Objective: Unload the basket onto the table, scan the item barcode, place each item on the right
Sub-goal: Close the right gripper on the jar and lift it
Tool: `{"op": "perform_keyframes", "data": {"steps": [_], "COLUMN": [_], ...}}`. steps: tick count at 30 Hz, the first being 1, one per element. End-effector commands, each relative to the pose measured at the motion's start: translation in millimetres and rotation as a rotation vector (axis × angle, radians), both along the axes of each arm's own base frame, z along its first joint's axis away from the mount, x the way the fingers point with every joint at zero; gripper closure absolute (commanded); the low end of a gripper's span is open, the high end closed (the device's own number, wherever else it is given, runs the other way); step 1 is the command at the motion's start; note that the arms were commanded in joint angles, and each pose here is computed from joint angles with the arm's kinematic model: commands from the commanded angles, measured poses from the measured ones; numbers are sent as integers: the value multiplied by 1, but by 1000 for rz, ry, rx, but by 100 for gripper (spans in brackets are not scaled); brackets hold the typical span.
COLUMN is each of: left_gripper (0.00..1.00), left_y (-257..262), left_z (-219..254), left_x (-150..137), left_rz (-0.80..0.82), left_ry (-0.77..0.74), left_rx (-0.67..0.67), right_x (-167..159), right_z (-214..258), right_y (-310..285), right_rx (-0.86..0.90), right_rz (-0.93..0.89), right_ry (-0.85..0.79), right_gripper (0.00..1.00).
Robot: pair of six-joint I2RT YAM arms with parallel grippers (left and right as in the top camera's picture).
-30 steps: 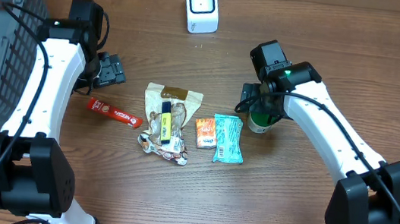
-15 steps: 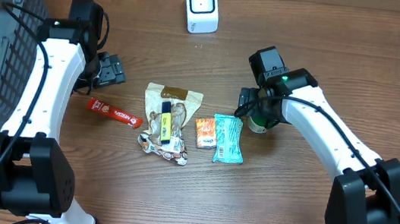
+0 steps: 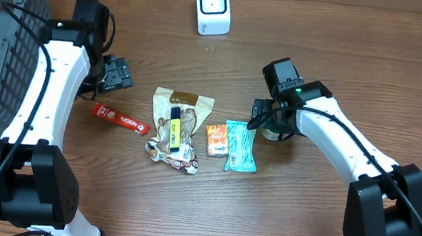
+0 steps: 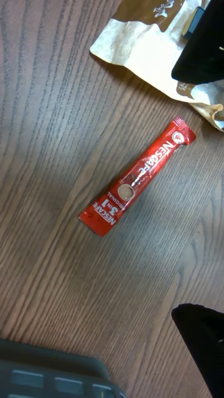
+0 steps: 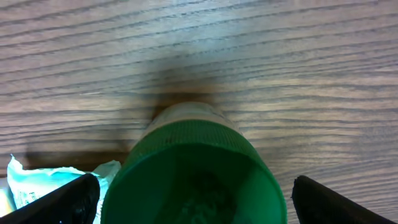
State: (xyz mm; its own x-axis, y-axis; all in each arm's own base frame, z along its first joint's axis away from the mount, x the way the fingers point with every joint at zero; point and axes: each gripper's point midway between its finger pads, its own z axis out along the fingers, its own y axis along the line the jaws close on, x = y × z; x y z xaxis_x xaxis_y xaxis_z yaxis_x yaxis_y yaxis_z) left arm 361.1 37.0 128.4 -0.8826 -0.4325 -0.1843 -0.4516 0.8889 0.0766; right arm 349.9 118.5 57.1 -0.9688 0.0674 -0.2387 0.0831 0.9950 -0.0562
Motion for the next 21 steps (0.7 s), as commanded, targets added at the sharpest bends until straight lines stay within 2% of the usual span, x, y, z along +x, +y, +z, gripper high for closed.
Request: {"op": "perform_keyframes", "data": {"steps": [1,21], "left_gripper": [0,0], "left_y": [1,2], "left_z": [5,5], "left_x": [4,4], "left_rz": [6,7], "left_ry": [-17,-17], "left_rx": [9,9], "right_x": [1,5], "right_z": [0,0], "right_y": [-1,0], "right_rx": [4,8], "right_rz": [-7,-9], "right_ry": [-5,-22], "right_gripper": [0,0]}}
